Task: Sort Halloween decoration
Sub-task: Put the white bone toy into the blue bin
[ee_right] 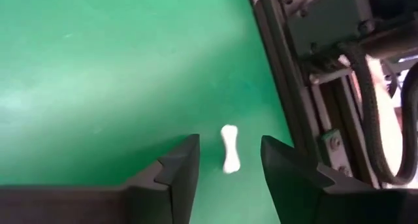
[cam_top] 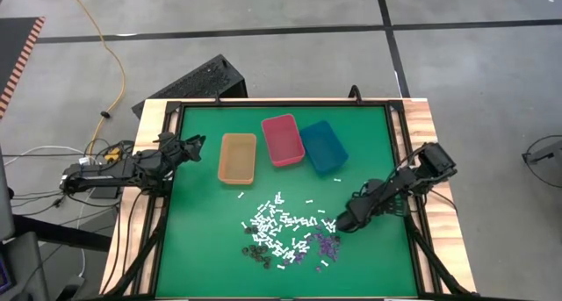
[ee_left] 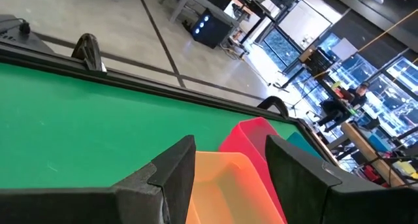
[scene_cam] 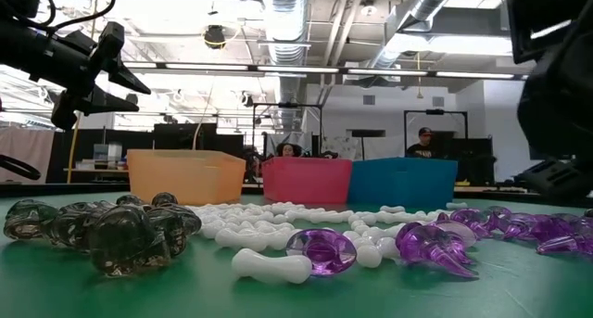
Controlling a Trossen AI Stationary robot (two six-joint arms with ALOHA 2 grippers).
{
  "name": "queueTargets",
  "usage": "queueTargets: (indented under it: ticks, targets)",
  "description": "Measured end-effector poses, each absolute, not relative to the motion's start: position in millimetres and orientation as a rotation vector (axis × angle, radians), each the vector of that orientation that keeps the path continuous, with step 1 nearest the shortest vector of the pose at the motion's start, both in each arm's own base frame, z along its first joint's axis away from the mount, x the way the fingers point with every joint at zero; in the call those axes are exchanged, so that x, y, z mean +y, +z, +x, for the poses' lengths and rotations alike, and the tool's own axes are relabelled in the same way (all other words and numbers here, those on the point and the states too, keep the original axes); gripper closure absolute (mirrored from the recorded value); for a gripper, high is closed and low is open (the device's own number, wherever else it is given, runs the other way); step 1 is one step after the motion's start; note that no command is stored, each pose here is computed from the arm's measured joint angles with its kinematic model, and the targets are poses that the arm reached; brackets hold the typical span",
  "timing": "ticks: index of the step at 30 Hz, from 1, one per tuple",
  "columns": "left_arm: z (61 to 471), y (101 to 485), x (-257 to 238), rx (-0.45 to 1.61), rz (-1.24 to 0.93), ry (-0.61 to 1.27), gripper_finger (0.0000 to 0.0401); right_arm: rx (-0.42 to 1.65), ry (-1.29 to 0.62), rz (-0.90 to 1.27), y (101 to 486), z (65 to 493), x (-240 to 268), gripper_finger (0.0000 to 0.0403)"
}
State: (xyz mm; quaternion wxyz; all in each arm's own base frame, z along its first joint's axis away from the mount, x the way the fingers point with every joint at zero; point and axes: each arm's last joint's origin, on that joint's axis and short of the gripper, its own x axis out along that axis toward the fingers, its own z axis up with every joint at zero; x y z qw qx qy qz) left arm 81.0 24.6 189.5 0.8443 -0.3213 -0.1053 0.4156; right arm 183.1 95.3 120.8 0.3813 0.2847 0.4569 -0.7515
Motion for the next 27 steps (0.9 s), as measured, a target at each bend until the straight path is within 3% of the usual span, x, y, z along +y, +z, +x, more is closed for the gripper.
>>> queueTargets:
  ticks: [11, 27]
  targets:
    - [82, 189, 24, -0.222, -0.705, 0.851, 0.0225, 1.175, -1.887, 0.781, 108, 176, 95, 0.0226]
    - [82, 189, 24, -0.222, -0.732, 0.826, 0.0225, 1.188, -1.839, 0.811, 103, 176, 97, 0.0289]
